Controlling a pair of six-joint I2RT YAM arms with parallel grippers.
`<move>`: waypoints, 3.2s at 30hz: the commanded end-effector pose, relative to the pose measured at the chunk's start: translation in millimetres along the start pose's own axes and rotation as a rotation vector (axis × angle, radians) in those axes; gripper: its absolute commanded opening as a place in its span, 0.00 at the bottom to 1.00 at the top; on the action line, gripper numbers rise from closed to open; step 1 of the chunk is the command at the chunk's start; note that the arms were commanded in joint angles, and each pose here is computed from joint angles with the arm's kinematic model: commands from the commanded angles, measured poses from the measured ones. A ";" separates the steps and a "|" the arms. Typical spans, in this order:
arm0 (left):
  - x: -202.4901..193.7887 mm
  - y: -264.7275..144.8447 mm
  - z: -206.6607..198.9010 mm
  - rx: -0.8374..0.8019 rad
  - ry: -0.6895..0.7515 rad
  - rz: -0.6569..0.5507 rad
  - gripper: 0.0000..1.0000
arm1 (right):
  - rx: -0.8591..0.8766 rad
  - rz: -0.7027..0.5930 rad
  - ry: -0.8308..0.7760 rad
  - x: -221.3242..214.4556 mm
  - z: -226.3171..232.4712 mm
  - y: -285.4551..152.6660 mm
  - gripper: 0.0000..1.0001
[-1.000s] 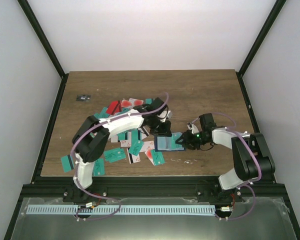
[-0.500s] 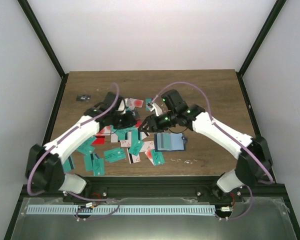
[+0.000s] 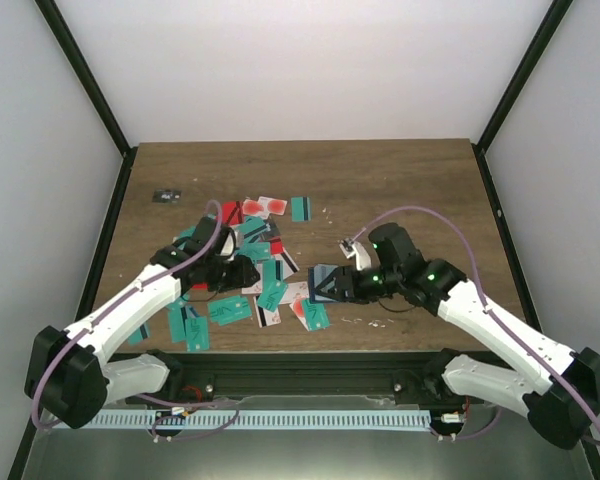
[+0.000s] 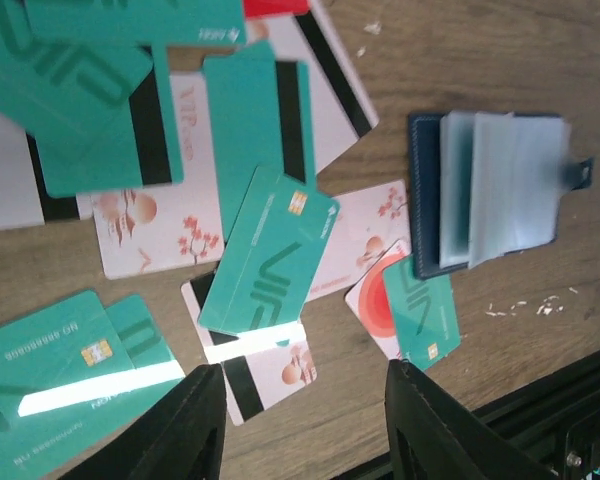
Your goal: Put the credit cards into the card holder
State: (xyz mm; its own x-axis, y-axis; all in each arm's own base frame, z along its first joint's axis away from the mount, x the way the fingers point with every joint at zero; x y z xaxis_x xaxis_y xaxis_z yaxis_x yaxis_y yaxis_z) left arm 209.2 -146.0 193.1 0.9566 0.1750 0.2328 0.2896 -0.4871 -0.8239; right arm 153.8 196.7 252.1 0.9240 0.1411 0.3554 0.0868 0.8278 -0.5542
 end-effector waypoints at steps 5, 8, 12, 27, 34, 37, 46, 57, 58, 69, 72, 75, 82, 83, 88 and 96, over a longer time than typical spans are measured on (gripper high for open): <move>-24.0 11.1 -1.8 0.005 0.036 0.048 0.48 | -0.119 -0.015 0.068 -24.3 -30.5 0.2 0.53; -31.2 19.0 -9.6 -0.042 0.033 0.064 0.48 | -0.134 0.002 0.080 -33.1 -45.3 9.7 0.54; -39.6 27.4 -18.0 -0.065 0.008 0.070 0.47 | -0.145 0.031 0.095 -41.5 -62.6 23.0 0.54; -60.7 60.9 -18.8 -0.064 -0.059 0.090 0.42 | -0.279 0.068 0.069 -26.1 -97.6 61.9 0.55; -60.1 75.1 -21.6 -0.099 -0.052 0.108 0.39 | -0.272 0.089 0.105 -20.8 -106.7 79.2 0.53; -63.1 84.8 -21.8 -0.109 -0.029 0.149 0.38 | -0.265 0.096 0.118 -21.8 -111.3 85.2 0.52; -60.4 115.9 -30.5 -0.131 0.014 0.218 0.36 | -0.264 0.148 0.120 -23.8 -128.9 107.1 0.50; -67.8 143.8 -28.4 -0.122 -0.007 0.280 0.33 | -0.166 0.250 0.107 -41.9 -134.1 123.2 0.49; -69.5 143.6 -28.4 -0.121 -0.010 0.282 0.32 | -0.158 0.266 0.107 -44.8 -134.1 126.1 0.49; -106.8 125.1 -15.9 -0.083 -0.024 0.314 0.32 | -0.122 0.415 0.099 -81.6 -121.0 144.5 0.48; -114.4 119.5 -18.8 -0.084 -0.009 0.323 0.31 | -0.124 0.433 0.108 -88.7 -119.7 143.7 0.48; -121.7 114.6 -24.1 -0.081 0.003 0.319 0.31 | -0.123 0.448 0.112 -96.0 -115.2 141.1 0.48; -145.5 111.5 -31.9 -0.064 0.011 0.324 0.32 | -0.112 0.476 0.109 -111.6 -104.2 137.0 0.48; -148.7 111.8 -33.1 -0.061 0.013 0.324 0.32 | -0.112 0.475 0.110 -113.0 -104.0 136.3 0.48; -160.8 112.5 -37.5 -0.054 0.016 0.318 0.31 | -0.161 0.447 0.110 -116.1 -108.1 128.4 0.49; -148.6 91.4 -50.9 -0.071 0.003 0.224 0.33 | -0.215 0.395 0.078 -111.0 -100.0 109.8 0.49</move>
State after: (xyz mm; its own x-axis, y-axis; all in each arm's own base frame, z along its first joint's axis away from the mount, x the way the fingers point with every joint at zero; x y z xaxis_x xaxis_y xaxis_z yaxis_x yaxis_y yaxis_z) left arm 92.2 -261.3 91.6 0.9999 0.0081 0.0134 0.0156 -0.5634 -0.8260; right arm 94.0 230.6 75.8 0.9028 0.4299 0.0090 -0.2963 0.6373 -0.7114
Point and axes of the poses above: each gripper's point midway between its finger pads, its own y axis out along the fingers, its own z axis along the line the jaws close on, x = y × z, the point moved 8 cm from there along -y, back along the fingers, and after that the axes turned 5 degrees about -y, right-handed, at the moved point
